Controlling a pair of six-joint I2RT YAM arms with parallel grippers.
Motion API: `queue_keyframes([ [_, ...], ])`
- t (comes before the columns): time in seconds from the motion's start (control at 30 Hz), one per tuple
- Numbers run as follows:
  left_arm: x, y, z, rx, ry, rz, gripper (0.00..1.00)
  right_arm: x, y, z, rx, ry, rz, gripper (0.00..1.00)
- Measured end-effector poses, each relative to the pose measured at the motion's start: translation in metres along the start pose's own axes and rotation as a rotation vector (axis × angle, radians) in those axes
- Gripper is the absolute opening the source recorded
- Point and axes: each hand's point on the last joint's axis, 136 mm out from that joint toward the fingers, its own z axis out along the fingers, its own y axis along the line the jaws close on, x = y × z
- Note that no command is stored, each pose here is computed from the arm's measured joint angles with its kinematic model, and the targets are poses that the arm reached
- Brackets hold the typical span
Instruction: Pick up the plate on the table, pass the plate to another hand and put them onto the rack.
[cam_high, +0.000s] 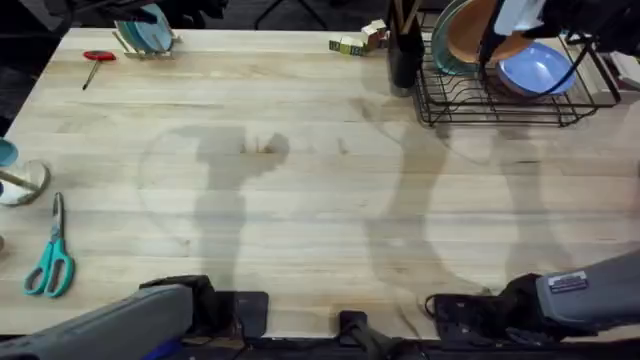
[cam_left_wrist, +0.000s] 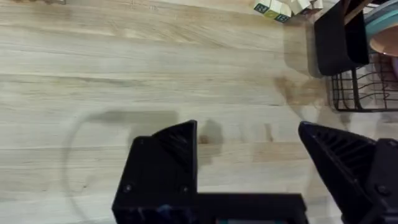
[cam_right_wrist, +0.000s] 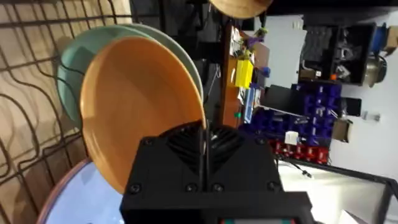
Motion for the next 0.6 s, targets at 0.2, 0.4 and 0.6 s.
queue_keyframes([
  [0.2,0.000,0.000,0.000,0.000,0.000,0.000,0.994,-0.007,0.013,0.003,-0.046,-0.031,0.016,0.028],
  [0.4,0.000,0.000,0.000,0.000,0.000,0.000,0.993,-0.007,0.039,0.014,-0.117,-0.041,0.039,0.028],
  [0.6,0.000,0.000,0.000,0.000,-0.001,0.000,0.993,-0.007,0.040,0.014,-0.122,-0.042,0.038,0.094],
])
